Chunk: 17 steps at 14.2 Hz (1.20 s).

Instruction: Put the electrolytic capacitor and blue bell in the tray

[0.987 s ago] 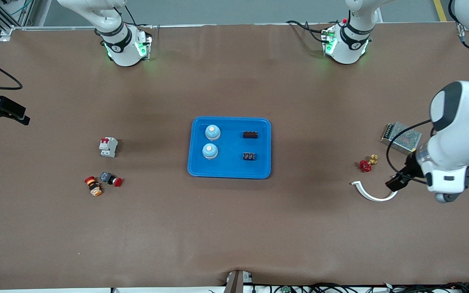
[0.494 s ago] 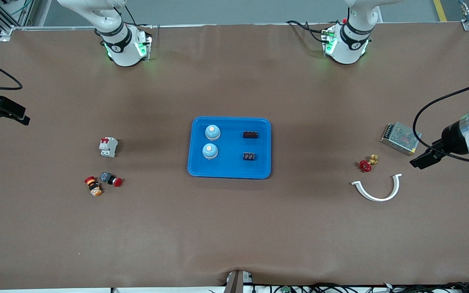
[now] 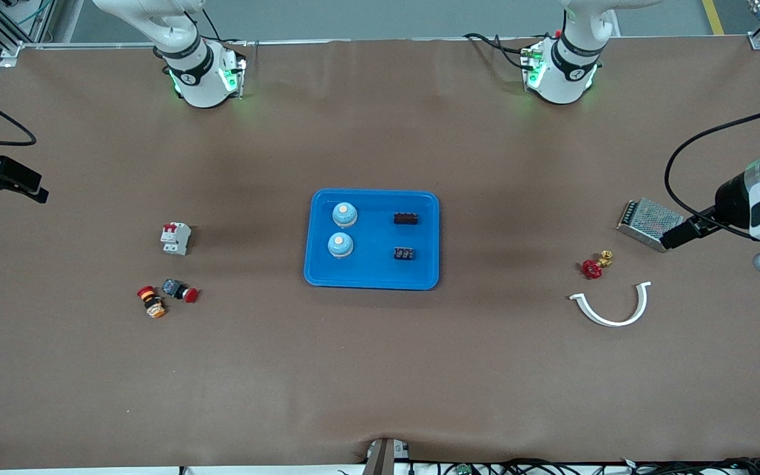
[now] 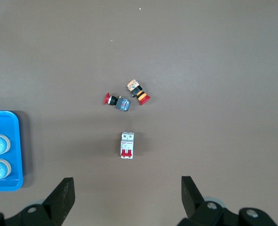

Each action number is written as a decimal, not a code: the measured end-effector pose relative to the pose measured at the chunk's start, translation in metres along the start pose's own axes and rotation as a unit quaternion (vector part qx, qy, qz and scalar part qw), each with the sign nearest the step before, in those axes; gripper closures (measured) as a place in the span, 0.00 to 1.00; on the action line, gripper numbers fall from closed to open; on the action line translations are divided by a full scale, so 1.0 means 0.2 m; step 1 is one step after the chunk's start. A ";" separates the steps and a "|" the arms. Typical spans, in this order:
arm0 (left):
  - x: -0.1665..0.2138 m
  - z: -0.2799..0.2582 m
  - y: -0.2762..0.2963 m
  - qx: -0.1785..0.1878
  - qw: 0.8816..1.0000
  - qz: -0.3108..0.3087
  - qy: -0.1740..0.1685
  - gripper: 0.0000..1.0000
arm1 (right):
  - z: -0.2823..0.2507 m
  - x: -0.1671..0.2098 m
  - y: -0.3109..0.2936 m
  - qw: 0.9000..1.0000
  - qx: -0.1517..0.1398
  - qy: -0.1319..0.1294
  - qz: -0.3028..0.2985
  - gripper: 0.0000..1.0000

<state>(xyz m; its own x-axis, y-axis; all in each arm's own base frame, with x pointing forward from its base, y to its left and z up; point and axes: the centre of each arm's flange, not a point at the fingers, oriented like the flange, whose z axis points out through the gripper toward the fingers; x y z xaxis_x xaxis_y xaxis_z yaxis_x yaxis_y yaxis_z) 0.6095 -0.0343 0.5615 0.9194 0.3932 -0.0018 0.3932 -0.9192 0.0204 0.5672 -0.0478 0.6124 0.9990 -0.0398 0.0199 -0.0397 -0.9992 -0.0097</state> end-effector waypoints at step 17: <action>-0.14 -0.28 -0.08 -0.007 0.985 0.169 0.023 0.00 | 0.00 0.00 0.00 1.000 0.000 0.000 0.000 0.00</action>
<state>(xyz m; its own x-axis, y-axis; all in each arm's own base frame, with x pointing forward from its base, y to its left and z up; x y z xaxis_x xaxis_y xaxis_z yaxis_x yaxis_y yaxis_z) 0.5771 -0.0304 0.6179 0.9964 0.0652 0.0535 0.0639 -0.9976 0.0267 0.5672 -0.0479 0.6123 0.9990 -0.0400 0.0197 -0.0398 -0.9992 -0.0097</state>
